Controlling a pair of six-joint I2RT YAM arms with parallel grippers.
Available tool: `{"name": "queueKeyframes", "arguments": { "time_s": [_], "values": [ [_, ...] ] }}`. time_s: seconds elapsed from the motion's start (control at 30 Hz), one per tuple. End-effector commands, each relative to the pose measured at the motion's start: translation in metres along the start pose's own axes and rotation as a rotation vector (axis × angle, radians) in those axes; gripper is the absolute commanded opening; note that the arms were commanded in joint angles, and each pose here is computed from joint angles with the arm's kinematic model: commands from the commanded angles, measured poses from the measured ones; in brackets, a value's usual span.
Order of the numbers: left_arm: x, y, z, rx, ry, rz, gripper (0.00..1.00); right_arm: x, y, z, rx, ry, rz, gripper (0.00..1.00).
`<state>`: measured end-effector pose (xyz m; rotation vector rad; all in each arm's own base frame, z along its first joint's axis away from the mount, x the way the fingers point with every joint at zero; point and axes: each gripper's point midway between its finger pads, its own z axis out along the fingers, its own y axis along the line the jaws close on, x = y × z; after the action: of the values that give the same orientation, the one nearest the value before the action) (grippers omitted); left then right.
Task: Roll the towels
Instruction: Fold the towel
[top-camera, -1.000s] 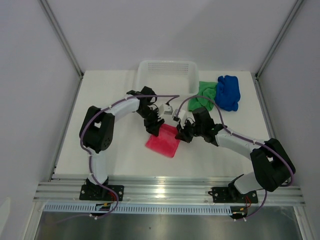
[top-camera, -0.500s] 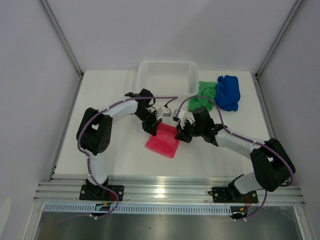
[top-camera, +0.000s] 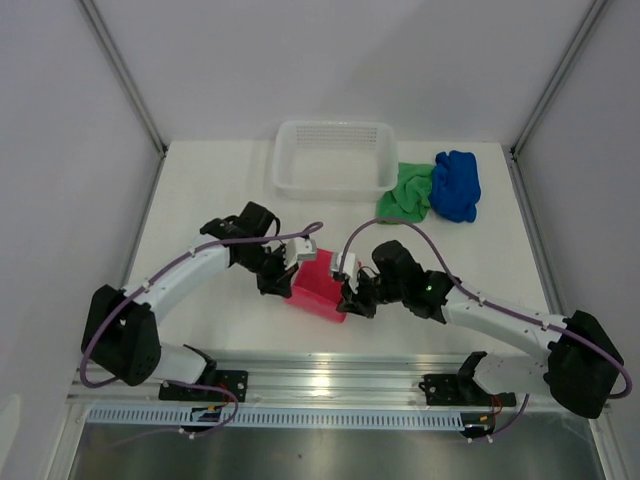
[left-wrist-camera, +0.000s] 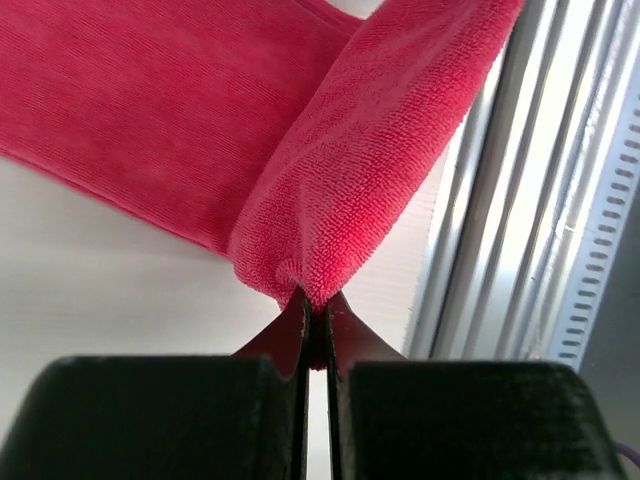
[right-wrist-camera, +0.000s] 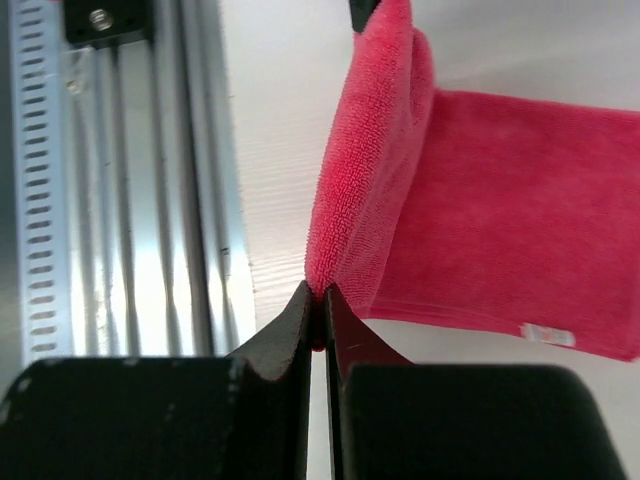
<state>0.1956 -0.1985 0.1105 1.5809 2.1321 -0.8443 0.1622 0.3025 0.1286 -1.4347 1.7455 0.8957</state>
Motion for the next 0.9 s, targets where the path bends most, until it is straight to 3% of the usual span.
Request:
{"name": "queueKeyframes", "arguments": {
  "time_s": [0.0, 0.43, 0.6, 0.87],
  "values": [
    [0.021, -0.032, -0.001, 0.05, 0.049, -0.025, 0.01, 0.007, 0.03, -0.004, -0.044, 0.043, 0.014, 0.0],
    [0.031, -0.083, -0.025, 0.101, 0.018, 0.008, 0.0, -0.01, 0.086, -0.022, -0.118, 0.027, 0.013, 0.0],
    [0.018, -0.058, -0.02, 0.029, 0.016, 0.006, 0.01, -0.001, 0.058, -0.022, -0.024, 0.055, 0.074, 0.0],
    [-0.02, 0.017, -0.007, -0.128, 0.046, -0.073, 0.01, 0.006, -0.018, -0.028, 0.167, 0.026, 0.223, 0.0]
  ]
}}
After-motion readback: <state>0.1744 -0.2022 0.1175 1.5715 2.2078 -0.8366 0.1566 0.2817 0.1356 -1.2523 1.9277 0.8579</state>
